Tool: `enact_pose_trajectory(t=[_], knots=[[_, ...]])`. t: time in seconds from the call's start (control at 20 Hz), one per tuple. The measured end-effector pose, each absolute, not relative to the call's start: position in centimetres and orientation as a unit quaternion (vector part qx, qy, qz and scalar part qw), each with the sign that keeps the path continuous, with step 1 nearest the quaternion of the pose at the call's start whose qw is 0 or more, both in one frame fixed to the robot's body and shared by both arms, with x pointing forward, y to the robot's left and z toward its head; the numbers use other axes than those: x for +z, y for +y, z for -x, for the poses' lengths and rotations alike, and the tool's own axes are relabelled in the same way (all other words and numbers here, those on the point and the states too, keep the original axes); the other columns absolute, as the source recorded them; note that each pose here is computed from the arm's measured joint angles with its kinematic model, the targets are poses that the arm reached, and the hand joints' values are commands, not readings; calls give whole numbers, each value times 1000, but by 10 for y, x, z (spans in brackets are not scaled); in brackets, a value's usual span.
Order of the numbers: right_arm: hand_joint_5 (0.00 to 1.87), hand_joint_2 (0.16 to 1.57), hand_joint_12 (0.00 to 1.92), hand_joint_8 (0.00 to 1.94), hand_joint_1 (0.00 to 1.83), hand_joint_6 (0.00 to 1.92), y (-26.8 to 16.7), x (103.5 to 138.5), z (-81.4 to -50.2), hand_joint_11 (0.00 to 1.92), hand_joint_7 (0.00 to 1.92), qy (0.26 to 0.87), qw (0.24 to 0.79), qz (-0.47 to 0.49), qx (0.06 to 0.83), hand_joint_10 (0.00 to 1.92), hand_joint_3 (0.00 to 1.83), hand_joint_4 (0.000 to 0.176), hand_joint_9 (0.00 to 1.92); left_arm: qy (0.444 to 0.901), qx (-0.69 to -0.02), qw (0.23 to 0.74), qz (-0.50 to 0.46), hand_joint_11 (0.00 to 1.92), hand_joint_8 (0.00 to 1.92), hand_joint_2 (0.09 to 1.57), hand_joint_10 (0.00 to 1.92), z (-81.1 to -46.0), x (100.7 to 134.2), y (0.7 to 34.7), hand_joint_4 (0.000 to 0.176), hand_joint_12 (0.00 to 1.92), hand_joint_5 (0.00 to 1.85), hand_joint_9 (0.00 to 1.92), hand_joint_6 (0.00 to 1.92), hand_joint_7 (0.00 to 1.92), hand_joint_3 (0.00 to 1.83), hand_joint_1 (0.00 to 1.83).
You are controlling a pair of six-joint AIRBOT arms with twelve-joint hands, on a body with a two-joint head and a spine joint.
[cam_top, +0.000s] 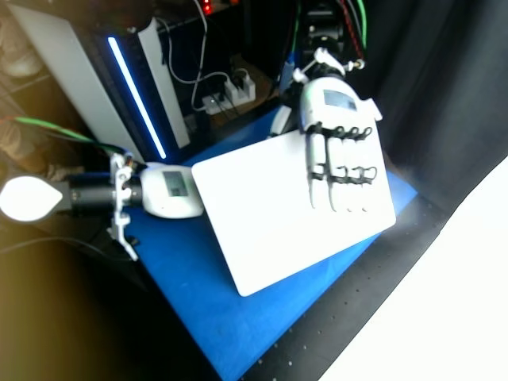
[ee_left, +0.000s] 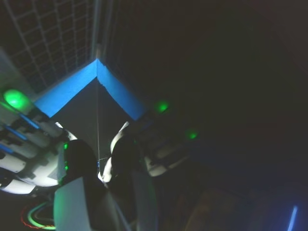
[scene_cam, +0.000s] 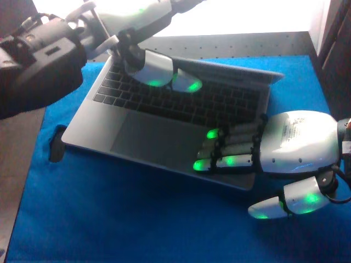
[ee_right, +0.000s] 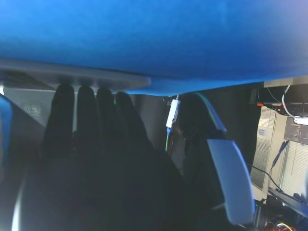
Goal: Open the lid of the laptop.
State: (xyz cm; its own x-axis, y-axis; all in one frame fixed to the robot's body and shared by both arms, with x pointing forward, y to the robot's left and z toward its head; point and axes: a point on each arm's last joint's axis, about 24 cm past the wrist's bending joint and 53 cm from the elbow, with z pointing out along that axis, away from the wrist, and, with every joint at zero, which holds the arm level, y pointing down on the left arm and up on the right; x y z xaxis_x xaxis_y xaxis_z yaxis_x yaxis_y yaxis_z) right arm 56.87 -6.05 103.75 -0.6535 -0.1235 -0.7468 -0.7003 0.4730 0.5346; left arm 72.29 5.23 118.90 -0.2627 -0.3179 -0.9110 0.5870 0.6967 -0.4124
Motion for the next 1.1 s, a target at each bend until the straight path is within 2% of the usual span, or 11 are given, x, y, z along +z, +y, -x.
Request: enact_pose_trajectory(t=[0.05, 0.15, 0.2, 0.25, 0.35, 0.5, 0.6, 0.65, 0.7, 0.85, 1.1], knots=[[0, 1349, 0, 0, 153, 0, -60, 1037, -568, 0, 0, 794, 325, 259, 444, 0, 0, 0, 0, 701, -372, 601, -98, 0, 0, 987, 0, -727, 1191, 52, 40, 0, 0, 0, 0, 0, 4, 854], [0, 1344, 0, 0, 178, 0, -60, 1037, -568, 0, 0, 794, 325, 259, 444, 0, 0, 0, 0, 705, -365, 600, -101, 0, 0, 989, 0, -730, 1191, 52, 47, 0, 0, 0, 0, 0, 4, 841], [6, 1345, 0, 0, 204, 2, -60, 1037, -568, 0, 0, 794, 325, 259, 444, 0, 0, 0, 0, 709, -363, 597, -101, 0, 0, 991, 0, -730, 1189, 52, 39, 0, 0, 0, 0, 0, 4, 842], [0, 1348, 0, 0, 180, 0, -60, 1037, -569, 0, 0, 794, 325, 259, 443, 0, 0, 0, 0, 711, -361, 596, -101, 0, 0, 987, 0, -731, 1187, 53, 15, 0, 0, 0, 0, 0, 2, 837], [0, 1358, 0, 0, 161, 0, -60, 1036, -569, 0, 0, 795, 326, 258, 442, 0, 4, 0, 0, 712, -358, 596, -100, 0, 0, 990, 0, -735, 1189, 53, 0, 0, 0, 0, 0, 0, 3, 830], [0, 1375, 0, 0, 87, 0, -60, 1036, -569, 0, 0, 795, 325, 258, 442, 0, 6, 0, 0, 710, -353, 602, -98, 0, 0, 1008, 0, -745, 1199, 51, 2, 0, 0, 0, 0, 0, 9, 829], [0, 1377, 0, 0, 92, 0, -59, 1035, -568, 0, 0, 795, 324, 258, 443, 0, 4, 0, 0, 714, -335, 607, -102, 0, 0, 1018, 0, -753, 1204, 51, 17, 0, 0, 0, 0, 0, 10, 809], [0, 1367, 0, 0, 148, 0, -58, 1035, -568, 0, 0, 795, 324, 258, 443, 0, 0, 0, 0, 715, -326, 610, -105, 0, 0, 1011, 0, -759, 1207, 51, 0, 0, 0, 0, 0, 0, 5, 783], [0, 1357, 0, 0, 171, 0, -58, 1035, -568, 0, 0, 795, 324, 258, 444, 0, 0, 0, 0, 717, -319, 610, -105, 0, 0, 1002, 0, -764, 1207, 50, 0, 0, 0, 0, 0, 0, 1, 770], [0, 1382, 0, 0, 35, 0, -57, 1034, -569, 0, 0, 796, 324, 256, 443, 0, 6, 0, 0, 730, -304, 606, -90, 0, 0, 996, 0, -787, 1206, 53, 0, 0, 0, 0, 0, 0, 0, 753], [0, 1392, 0, 0, 1, 0, -63, 1031, -578, 0, 0, 801, 330, 251, 432, 0, 7, 0, 0, 749, -289, 594, -54, 0, 0, 1015, 0, -819, 1209, 60, 0, 0, 0, 0, 0, 0, 5, 757]])
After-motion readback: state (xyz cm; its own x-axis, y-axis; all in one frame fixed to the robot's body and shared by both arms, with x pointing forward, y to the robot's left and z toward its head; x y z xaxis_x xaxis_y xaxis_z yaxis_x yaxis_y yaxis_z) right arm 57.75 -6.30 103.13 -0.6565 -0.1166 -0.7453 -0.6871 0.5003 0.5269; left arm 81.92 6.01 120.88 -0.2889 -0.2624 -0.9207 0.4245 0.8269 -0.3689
